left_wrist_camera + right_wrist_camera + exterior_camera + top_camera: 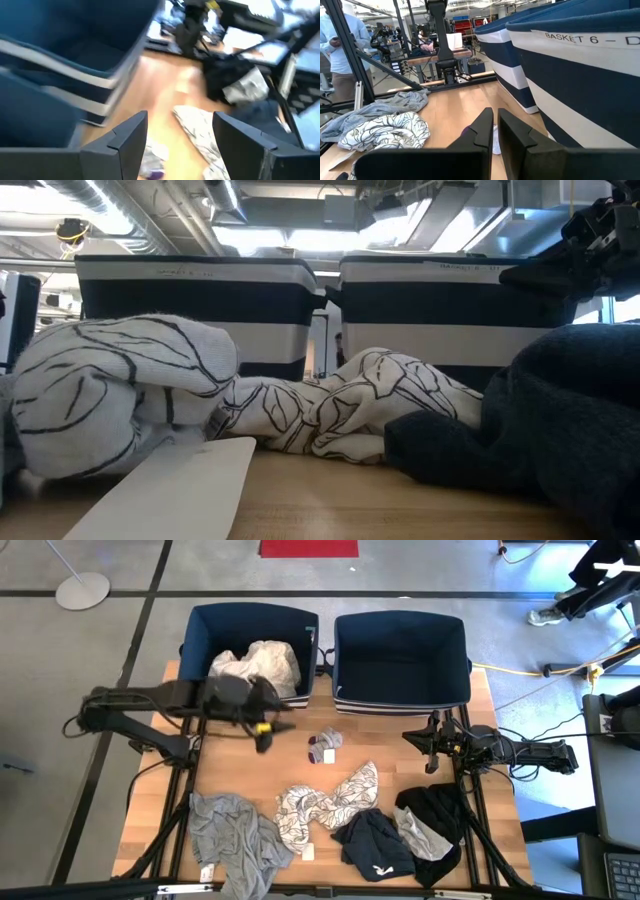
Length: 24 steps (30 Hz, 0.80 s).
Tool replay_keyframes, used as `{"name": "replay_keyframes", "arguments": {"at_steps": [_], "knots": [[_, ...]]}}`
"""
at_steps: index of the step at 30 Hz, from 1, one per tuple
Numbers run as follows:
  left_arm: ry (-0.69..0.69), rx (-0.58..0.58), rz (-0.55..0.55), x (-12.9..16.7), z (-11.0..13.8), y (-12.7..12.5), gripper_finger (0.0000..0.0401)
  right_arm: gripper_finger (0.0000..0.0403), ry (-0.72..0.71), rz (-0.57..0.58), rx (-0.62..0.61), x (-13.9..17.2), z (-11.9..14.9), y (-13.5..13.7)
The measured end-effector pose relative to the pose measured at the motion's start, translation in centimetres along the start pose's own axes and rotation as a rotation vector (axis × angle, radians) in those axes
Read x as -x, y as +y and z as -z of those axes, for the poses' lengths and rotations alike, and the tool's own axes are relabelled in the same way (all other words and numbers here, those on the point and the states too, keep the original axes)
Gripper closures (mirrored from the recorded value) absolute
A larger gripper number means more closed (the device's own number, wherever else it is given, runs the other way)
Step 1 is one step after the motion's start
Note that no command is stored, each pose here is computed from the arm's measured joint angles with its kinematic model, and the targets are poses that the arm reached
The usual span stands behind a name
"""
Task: Sort clothes
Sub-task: Put the white patterned shirt into the right laundry organizer
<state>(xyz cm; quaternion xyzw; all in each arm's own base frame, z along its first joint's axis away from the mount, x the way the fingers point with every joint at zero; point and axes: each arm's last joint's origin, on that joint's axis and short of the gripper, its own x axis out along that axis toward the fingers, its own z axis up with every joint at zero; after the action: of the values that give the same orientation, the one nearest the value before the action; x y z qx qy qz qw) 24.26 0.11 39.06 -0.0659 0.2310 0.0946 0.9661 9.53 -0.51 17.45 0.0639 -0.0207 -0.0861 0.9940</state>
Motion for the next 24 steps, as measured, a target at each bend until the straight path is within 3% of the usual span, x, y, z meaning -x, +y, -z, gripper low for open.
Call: {"name": "replay_keyframes", "arguments": {"at_steps": [11,24], "knots": [[0.219,-0.069,0.104,-7.2,3.7,-6.3,0.0187,0.0373,0.001,-0.001,-0.006,0.0,0.0,0.0],[0.362,-0.130,0.096,-14.2,9.0,-10.7,0.0187,0.0373,0.004,-0.002,-0.015,0.0,0.0,0.0]]}}
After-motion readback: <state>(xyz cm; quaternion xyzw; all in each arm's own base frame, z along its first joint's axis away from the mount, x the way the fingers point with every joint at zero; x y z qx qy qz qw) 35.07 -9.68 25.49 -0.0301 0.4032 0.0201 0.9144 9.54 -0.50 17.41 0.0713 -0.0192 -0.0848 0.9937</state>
